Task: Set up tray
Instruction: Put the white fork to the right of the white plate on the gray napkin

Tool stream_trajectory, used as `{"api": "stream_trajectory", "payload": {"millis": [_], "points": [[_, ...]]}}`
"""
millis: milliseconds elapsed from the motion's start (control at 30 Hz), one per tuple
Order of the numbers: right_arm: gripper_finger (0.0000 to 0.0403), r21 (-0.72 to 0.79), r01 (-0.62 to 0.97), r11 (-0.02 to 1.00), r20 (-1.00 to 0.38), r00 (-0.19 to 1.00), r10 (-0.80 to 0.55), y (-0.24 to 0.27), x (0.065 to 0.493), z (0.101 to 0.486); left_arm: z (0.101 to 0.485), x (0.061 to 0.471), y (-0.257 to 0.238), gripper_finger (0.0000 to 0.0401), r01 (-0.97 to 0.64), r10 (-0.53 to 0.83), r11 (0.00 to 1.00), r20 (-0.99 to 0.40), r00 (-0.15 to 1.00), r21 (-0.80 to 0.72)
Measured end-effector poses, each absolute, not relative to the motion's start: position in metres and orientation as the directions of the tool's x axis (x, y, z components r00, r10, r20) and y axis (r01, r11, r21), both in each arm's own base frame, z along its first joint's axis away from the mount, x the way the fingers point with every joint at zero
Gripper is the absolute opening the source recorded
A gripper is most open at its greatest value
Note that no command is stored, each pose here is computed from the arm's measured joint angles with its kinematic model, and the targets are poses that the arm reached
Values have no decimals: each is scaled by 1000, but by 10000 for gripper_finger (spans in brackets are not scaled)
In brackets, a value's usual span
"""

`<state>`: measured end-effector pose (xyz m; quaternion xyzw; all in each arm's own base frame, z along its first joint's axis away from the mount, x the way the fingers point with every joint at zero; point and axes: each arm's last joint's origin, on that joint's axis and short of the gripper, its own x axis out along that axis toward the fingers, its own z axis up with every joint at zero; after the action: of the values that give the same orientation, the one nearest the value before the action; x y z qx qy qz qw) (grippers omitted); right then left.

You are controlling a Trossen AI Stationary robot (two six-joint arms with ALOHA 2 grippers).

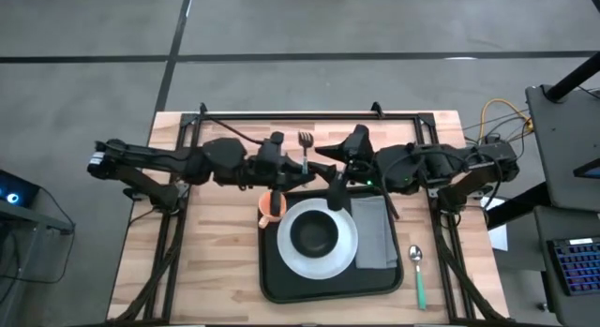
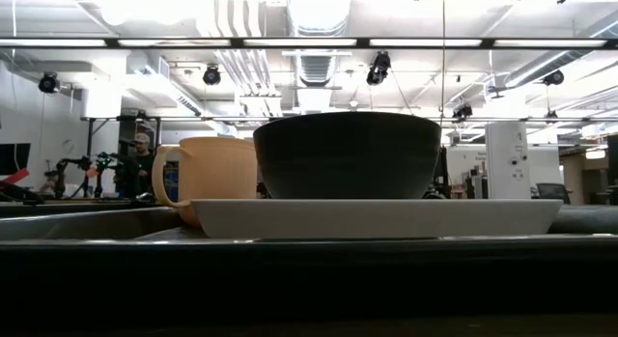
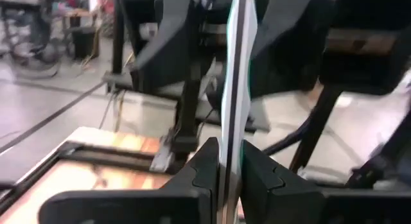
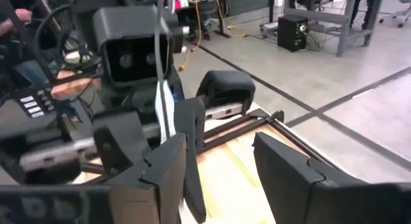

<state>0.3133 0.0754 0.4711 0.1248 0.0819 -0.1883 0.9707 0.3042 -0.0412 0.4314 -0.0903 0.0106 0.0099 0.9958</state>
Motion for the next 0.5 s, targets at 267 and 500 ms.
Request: {"api": "stream_trajectory", "payload": {"millis": [267,500], "points": [[158,227,377,898,-198,921,-336,74,309,475,436,319,-43,17,-44,35,993,-82,996,-113],[148,223,367,903,-307,906,-292,76,298,467,442,315,-38,17,-61,52,994,-100,994,-90]]}}
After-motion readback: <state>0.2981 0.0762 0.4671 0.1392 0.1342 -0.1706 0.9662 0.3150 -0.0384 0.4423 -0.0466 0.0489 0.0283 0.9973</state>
